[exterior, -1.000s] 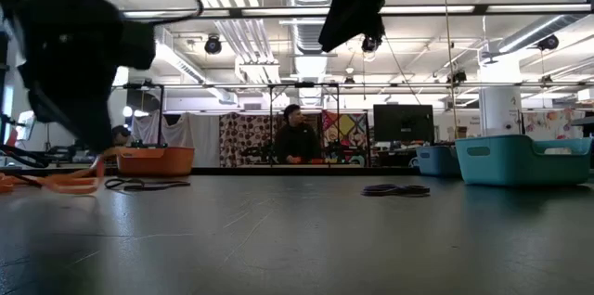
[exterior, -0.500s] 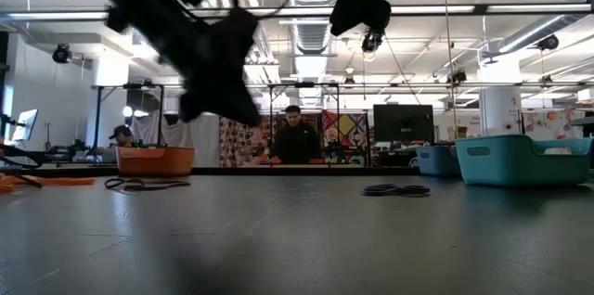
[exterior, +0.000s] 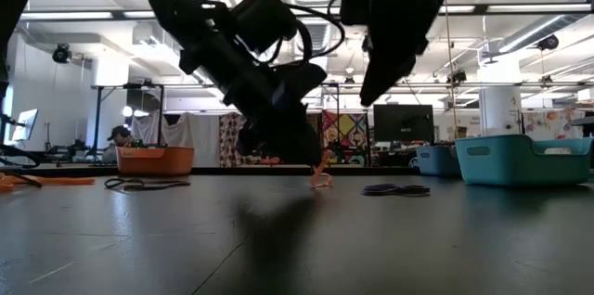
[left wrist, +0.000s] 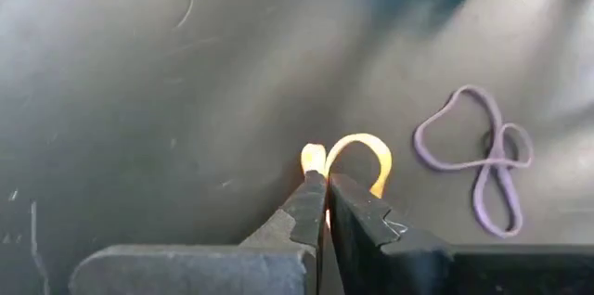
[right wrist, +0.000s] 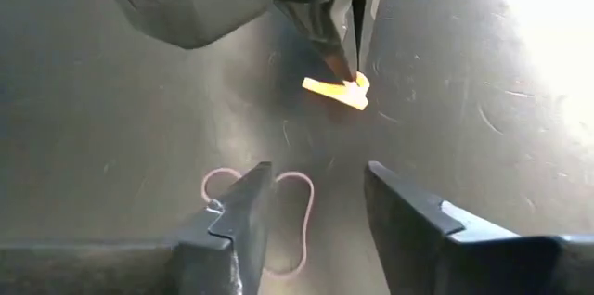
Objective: Sort rubber bands into baskets
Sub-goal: Put the orange rubber band into the green bin
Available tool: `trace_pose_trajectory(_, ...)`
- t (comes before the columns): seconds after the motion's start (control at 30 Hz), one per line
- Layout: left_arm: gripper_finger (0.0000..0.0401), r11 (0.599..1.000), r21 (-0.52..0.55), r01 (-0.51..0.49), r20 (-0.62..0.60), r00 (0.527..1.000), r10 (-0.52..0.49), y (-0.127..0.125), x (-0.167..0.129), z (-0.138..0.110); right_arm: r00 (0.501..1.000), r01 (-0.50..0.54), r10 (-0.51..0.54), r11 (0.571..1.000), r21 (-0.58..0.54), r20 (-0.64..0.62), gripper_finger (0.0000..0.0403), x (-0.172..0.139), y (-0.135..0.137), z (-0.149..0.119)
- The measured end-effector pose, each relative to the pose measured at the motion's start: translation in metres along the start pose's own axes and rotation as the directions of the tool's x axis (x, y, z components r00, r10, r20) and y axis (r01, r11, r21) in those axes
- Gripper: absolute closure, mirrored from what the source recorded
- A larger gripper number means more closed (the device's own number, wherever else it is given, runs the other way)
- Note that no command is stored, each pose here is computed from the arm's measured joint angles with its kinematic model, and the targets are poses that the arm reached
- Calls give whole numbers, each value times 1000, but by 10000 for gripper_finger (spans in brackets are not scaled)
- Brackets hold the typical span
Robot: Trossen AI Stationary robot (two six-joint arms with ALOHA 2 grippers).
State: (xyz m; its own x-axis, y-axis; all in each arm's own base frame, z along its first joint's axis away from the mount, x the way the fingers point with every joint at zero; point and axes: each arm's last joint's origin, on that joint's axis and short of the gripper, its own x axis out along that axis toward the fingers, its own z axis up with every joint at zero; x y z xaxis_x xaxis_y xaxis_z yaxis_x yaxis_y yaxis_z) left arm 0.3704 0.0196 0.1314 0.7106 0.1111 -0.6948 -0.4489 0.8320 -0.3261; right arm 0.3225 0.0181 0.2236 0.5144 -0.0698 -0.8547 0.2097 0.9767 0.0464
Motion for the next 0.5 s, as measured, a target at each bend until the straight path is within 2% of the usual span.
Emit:
trace_pose_trajectory(0.17,401,1000,9,-15,-68,998,15,3,-2,-5,995,-26,24,999,23,94,217,19,-2,-13)
trace_pose_trajectory(0.37,401,999,23,38,-146,989,-34,0,-1,-13,971,-58,57,998,-3,230,197,36,-1,-17)
trace_pose_trajectory(0.5,401,999,33,36,-150,988,-30,1,-1,-14,973,-89,95,995,-37,211,183,64,-1,-20)
